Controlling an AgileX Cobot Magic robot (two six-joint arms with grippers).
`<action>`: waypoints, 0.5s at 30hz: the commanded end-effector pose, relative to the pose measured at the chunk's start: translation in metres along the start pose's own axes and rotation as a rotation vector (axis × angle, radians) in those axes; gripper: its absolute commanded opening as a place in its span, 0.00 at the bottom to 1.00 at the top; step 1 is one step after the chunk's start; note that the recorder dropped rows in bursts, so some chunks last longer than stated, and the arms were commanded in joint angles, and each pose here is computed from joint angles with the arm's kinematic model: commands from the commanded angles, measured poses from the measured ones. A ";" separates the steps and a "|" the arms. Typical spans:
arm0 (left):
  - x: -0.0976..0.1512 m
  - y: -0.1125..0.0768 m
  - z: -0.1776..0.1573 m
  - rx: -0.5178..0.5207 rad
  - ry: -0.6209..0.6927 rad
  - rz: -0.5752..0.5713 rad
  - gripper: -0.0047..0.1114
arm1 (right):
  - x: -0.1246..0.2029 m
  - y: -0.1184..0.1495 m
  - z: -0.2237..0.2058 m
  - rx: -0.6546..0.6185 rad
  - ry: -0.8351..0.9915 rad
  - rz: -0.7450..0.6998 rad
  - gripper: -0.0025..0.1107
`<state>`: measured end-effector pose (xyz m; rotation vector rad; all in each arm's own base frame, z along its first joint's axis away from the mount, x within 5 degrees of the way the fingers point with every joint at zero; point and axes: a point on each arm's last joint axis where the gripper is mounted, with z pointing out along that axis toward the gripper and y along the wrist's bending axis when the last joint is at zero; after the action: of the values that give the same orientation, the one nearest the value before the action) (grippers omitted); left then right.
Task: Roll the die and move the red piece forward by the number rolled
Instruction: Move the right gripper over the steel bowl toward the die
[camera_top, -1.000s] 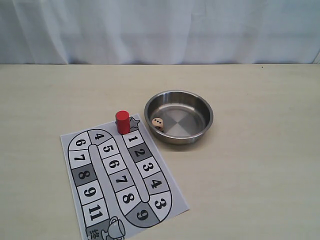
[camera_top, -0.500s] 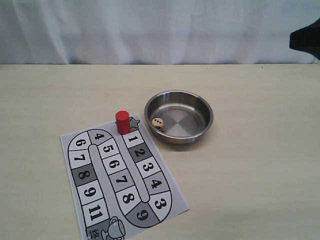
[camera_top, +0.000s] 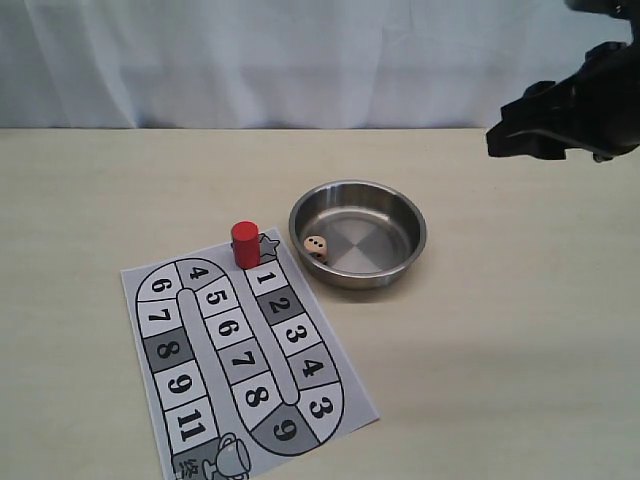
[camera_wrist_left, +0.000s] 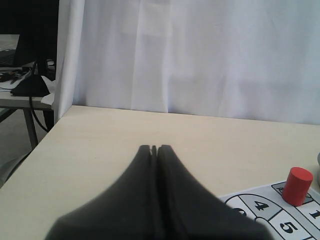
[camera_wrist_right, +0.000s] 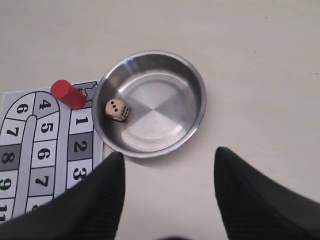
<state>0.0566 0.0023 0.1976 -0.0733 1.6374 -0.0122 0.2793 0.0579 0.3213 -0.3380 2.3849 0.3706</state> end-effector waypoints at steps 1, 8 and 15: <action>-0.003 -0.001 0.000 0.008 -0.013 -0.003 0.04 | 0.001 0.011 0.021 -0.032 0.058 -0.079 0.48; -0.003 -0.001 0.000 0.008 -0.013 -0.003 0.04 | 0.005 0.031 0.060 -0.033 0.103 -0.136 0.48; -0.003 -0.001 0.000 0.008 -0.013 -0.003 0.04 | -0.008 0.053 0.099 -0.071 0.158 -0.164 0.48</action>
<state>0.0566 0.0023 0.1976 -0.0733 1.6374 -0.0122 0.3144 0.1300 0.2648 -0.6001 2.4901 0.3585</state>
